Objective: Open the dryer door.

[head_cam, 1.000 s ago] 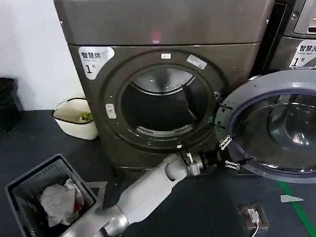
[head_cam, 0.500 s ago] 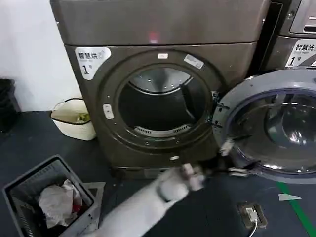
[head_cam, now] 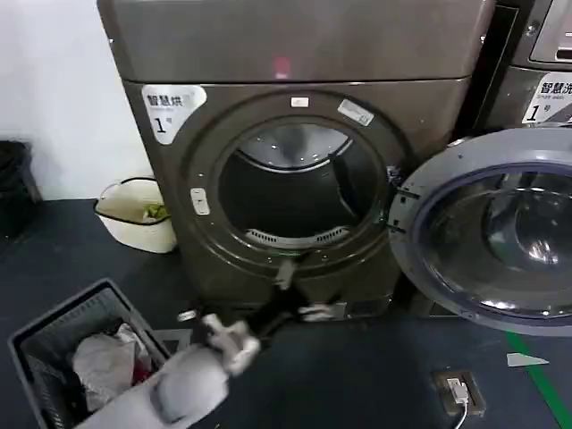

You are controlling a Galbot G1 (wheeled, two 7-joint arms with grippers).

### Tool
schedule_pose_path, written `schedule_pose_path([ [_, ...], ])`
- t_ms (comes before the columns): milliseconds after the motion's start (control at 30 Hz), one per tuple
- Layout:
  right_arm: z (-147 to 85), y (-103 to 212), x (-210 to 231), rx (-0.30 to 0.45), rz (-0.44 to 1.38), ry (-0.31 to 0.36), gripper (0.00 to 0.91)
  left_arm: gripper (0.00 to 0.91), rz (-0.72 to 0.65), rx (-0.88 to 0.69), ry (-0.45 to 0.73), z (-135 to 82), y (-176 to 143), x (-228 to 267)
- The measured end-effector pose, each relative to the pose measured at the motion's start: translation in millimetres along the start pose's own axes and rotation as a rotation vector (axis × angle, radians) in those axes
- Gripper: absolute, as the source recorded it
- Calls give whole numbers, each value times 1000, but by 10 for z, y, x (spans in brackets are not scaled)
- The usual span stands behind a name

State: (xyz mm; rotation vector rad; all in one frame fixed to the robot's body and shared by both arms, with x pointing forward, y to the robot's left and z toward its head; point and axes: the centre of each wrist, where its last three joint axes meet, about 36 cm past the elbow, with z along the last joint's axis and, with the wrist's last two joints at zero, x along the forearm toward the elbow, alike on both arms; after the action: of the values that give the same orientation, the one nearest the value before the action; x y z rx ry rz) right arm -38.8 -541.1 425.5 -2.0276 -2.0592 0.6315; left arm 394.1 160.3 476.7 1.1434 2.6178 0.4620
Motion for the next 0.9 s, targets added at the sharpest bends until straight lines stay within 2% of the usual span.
schedule_pose_path([
  [200, 26, 74, 24, -8, -25, -1, 907, 907, -142, 53, 212, -236, 267, 514],
  [467, 65, 197, 67, -19, -58, 5, 907, 907, -309, 143, 485, -538, 543, 895],
  [767, 130, 301, 106, -36, -81, 6, 907, 907, -387, 217, 815, -634, 824, 1265],
  [900, 119, 366, 127, -47, -96, 0, 907, 907, -467, 292, 898, -644, 1002, 1404],
])
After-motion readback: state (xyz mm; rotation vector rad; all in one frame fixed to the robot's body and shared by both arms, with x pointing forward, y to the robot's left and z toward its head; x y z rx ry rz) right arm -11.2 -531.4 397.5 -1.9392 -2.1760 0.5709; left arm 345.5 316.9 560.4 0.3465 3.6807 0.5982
